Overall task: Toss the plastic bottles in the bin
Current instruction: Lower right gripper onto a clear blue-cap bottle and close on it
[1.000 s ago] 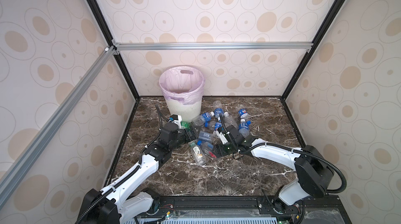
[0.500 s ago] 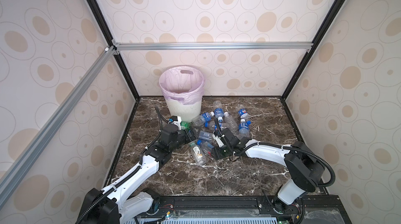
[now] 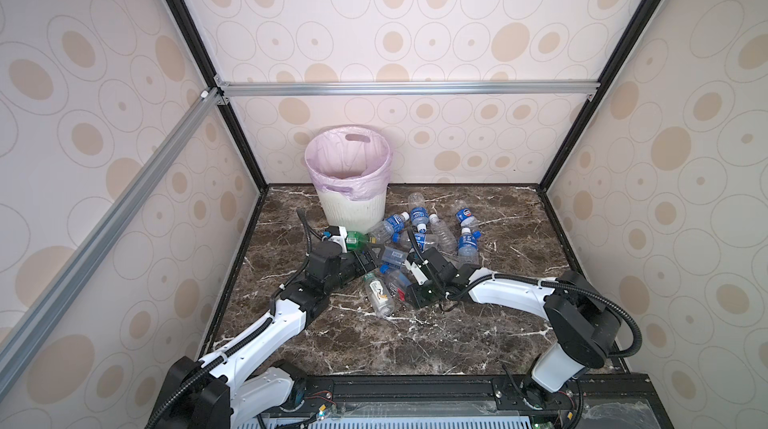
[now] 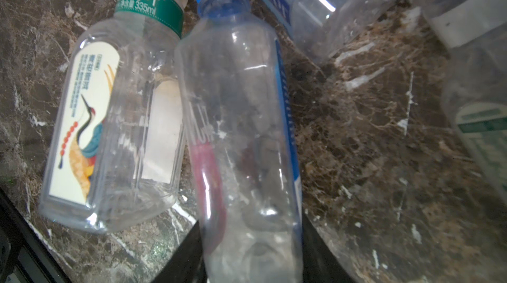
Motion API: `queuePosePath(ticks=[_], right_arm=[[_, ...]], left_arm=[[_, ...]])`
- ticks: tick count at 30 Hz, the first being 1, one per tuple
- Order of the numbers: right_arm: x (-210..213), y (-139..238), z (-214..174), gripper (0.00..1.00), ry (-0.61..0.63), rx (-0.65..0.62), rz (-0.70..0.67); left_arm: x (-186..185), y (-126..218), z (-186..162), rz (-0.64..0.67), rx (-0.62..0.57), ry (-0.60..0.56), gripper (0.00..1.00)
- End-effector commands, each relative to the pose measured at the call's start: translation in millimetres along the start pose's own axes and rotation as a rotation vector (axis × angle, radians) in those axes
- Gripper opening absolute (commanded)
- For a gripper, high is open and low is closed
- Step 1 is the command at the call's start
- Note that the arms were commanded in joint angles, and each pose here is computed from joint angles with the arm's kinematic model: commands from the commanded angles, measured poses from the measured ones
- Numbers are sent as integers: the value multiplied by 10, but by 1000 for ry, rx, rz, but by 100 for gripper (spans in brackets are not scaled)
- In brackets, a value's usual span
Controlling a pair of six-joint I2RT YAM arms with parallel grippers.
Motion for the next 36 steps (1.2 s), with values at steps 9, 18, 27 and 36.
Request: queuePosePath(ticks=[9,18,27,36], right_arm=[[-12,271,-36,40,22,4,-44],[45,562,199,39,24,-57,-56],[103,819,523,39,17,-120,-62],[169,973,782,39,-21,-184,-19]], left_arm=[[-88,-99,35,-45,1,28,99],[-140,-94,45,-61,3,37,99],[-201,-160,23,-93,30,56,99],[-402,-209,64,-171,43,60,97]])
Point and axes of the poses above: each gripper's point midway between its finger pads, its own y axis back along the fingers, its own x axis along the line the jaws close on, z = x × y, the point moved 1 cm from there along y, back along the fingers, and after that the axes turned 4 degrees about y, right-handed, at the moved point
